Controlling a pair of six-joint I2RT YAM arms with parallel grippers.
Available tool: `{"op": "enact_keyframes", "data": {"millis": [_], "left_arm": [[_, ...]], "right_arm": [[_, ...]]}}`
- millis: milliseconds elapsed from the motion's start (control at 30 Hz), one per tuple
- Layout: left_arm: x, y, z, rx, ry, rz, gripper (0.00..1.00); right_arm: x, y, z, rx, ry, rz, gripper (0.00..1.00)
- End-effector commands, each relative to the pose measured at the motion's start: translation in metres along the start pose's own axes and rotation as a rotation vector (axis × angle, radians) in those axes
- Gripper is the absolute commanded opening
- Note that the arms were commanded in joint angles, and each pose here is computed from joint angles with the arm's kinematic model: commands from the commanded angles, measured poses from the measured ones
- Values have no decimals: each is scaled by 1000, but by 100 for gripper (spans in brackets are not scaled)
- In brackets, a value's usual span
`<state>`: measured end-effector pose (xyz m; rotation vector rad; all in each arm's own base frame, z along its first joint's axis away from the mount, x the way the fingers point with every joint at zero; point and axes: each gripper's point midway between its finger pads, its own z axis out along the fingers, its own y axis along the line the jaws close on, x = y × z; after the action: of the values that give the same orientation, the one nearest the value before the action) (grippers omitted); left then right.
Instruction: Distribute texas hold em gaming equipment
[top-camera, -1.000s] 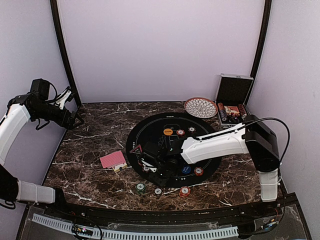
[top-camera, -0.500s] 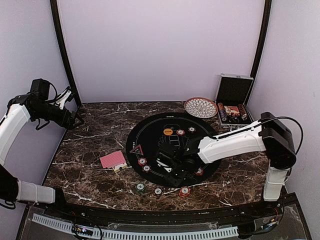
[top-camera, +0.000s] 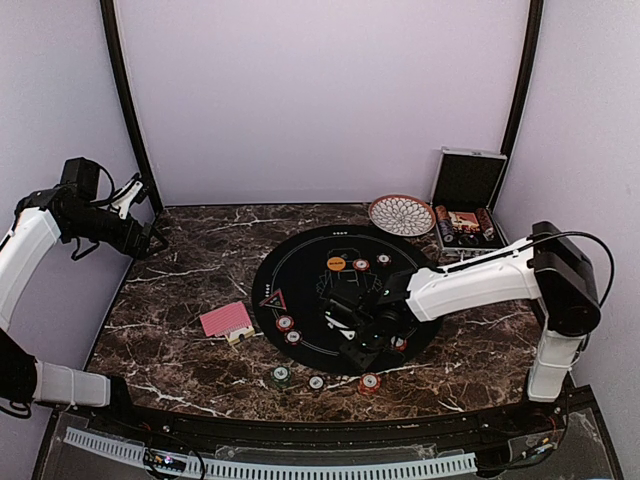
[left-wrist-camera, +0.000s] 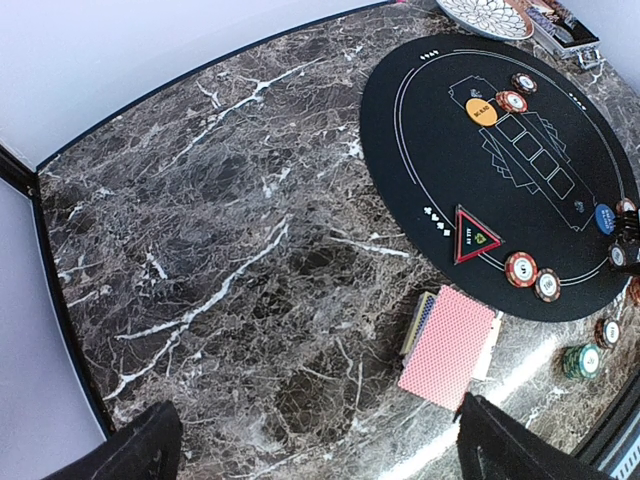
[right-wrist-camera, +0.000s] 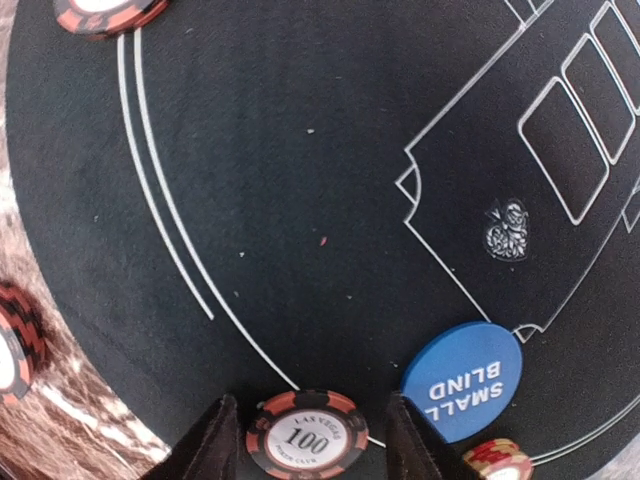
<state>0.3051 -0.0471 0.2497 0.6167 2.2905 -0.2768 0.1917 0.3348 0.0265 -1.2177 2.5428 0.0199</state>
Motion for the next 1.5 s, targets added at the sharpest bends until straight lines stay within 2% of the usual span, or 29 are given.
{"op": "enact_keyframes", "data": {"millis": [0,100,267,433,800,933,1200,1467], "left_arm": [[-7,-5,-11,6,-19,13,99],[-6,-5,-10,6,-18,15,99],[-5,-6,-10,9,-19,17,99],[-4,-7,-11,9,-17,25,99],[-4,-8,-10,14,-18,23,99],[-4,-7,-11,9,-16,25,99],[-3,-6,-12,-2,-13,31,99],[-3,-7,-12,4,-14,30,99]], "right_arm": [[-28,8,-37,-40,-96,1,56],[-37,35,-51,-119,-135,-51,65],[-30,78,-49,-243,-99,-151,73],[-23,103,-41,-311,-68,-210,74],[-25,118,-23,-312,-37,-258,75],[-28,119,-15,-300,-32,-264,73],[-25,118,-8,-280,-16,-274,62],[-29,120,-15,-278,-39,-274,46]]}}
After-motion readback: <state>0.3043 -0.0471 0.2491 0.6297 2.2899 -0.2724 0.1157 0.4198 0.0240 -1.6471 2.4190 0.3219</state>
